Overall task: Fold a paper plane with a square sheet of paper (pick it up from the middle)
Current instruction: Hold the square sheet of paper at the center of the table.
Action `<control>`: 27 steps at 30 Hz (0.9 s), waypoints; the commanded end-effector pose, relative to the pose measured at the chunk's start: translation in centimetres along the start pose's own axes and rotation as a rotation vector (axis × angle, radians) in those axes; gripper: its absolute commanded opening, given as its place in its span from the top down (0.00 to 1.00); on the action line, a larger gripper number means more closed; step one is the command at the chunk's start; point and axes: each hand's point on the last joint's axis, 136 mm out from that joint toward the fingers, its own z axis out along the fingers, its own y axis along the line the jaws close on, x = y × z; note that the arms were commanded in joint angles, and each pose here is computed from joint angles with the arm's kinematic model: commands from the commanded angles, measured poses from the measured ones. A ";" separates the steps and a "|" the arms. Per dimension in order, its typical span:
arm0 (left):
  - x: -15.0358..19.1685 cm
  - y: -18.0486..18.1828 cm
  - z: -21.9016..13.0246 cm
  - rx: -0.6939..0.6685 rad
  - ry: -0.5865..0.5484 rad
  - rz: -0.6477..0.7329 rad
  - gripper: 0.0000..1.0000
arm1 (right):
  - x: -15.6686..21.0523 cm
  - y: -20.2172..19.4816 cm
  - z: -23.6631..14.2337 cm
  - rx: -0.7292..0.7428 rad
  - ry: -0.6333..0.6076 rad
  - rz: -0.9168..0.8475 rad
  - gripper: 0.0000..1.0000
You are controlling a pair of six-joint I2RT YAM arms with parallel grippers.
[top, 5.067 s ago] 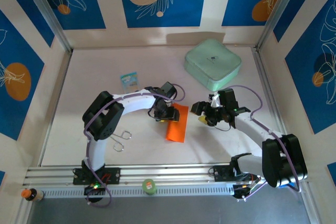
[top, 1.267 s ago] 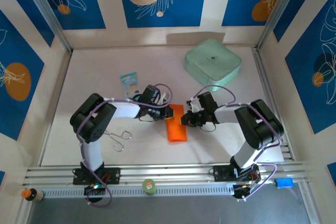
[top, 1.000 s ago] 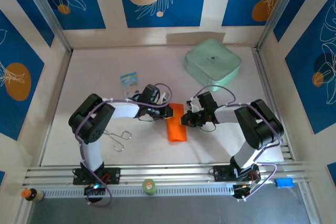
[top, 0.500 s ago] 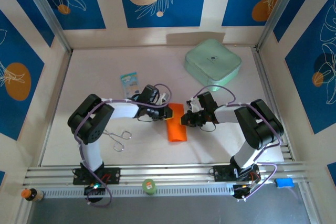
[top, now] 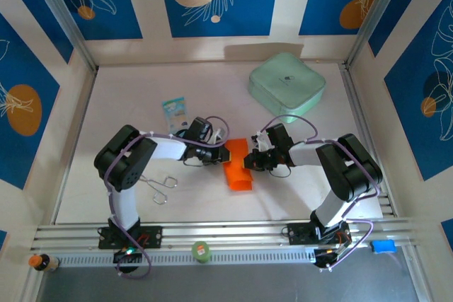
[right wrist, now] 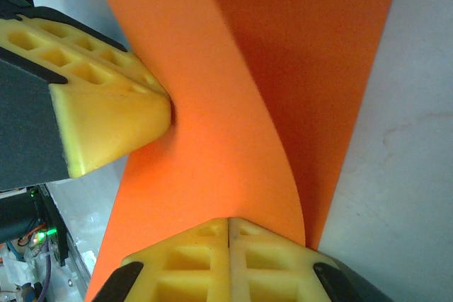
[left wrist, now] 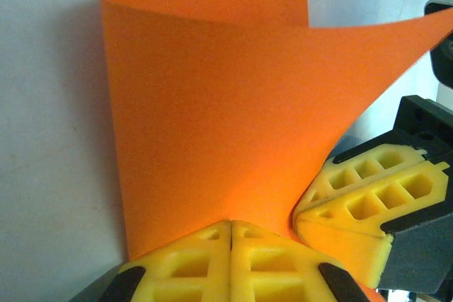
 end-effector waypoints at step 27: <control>-4.3 -1.8 -1.5 0.008 -0.026 0.048 0.91 | 0.2 -5.0 0.6 0.210 -0.023 0.032 1.00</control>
